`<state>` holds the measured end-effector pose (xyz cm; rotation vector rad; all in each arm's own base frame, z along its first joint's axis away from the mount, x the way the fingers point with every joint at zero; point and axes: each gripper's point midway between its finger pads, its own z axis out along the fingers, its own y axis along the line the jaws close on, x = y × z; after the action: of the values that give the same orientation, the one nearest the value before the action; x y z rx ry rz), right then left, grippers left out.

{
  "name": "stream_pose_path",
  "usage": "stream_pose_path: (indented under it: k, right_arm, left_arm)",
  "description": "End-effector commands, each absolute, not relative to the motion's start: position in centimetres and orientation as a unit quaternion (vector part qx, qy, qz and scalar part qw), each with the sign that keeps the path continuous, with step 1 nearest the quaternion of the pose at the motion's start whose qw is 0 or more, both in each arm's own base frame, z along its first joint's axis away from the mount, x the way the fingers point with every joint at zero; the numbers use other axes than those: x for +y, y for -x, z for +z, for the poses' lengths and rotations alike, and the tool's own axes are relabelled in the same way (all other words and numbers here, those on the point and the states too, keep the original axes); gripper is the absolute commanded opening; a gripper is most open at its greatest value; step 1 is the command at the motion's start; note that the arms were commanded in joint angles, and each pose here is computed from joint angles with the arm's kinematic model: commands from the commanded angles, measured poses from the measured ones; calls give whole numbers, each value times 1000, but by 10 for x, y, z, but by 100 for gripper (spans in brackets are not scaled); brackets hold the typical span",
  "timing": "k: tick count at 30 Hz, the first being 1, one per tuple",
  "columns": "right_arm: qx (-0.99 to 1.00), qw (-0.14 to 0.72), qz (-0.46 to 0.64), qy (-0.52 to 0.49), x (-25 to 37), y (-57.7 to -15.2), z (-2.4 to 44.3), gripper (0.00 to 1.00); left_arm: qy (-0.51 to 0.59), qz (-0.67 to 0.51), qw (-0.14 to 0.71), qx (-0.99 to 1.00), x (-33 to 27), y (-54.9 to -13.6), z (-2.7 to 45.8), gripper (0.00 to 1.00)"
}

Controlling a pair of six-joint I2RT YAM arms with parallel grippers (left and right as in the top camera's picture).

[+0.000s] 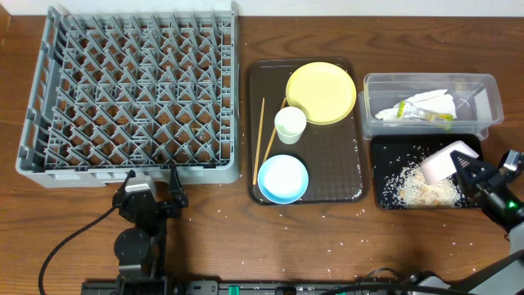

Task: Sort waste into correct bins and load items into the dishwasher
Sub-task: 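Carry the pink bowl to the black tray and tip out the rice, then return the pink bowl to the brown tray and release it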

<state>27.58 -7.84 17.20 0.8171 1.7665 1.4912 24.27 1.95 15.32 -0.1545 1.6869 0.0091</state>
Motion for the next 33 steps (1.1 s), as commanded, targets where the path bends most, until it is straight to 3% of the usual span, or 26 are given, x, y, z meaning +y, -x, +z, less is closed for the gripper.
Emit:
stream_pose_path:
  k: [1, 13, 21, 26, 33]
  right_arm:
    - [718, 339, 535, -288, -60, -280, 176, 2]
    - [830, 284, 467, -114, 59, -299, 219, 1]
    - [934, 270, 233, -25, 116, -300, 216, 2]
    - [958, 239, 150, 48, 158, -298, 192, 2]
    - [982, 145, 88, 79, 178, -297, 122, 1]
  left_arm:
    - [71, 11, 646, 760, 22, -243, 135, 86]
    - [71, 11, 646, 760, 22, -243, 135, 86]
    - [71, 11, 646, 760, 22, -243, 135, 86]
    - [71, 11, 646, 760, 22, -243, 135, 86]
    - [71, 11, 646, 760, 22, -243, 135, 86]
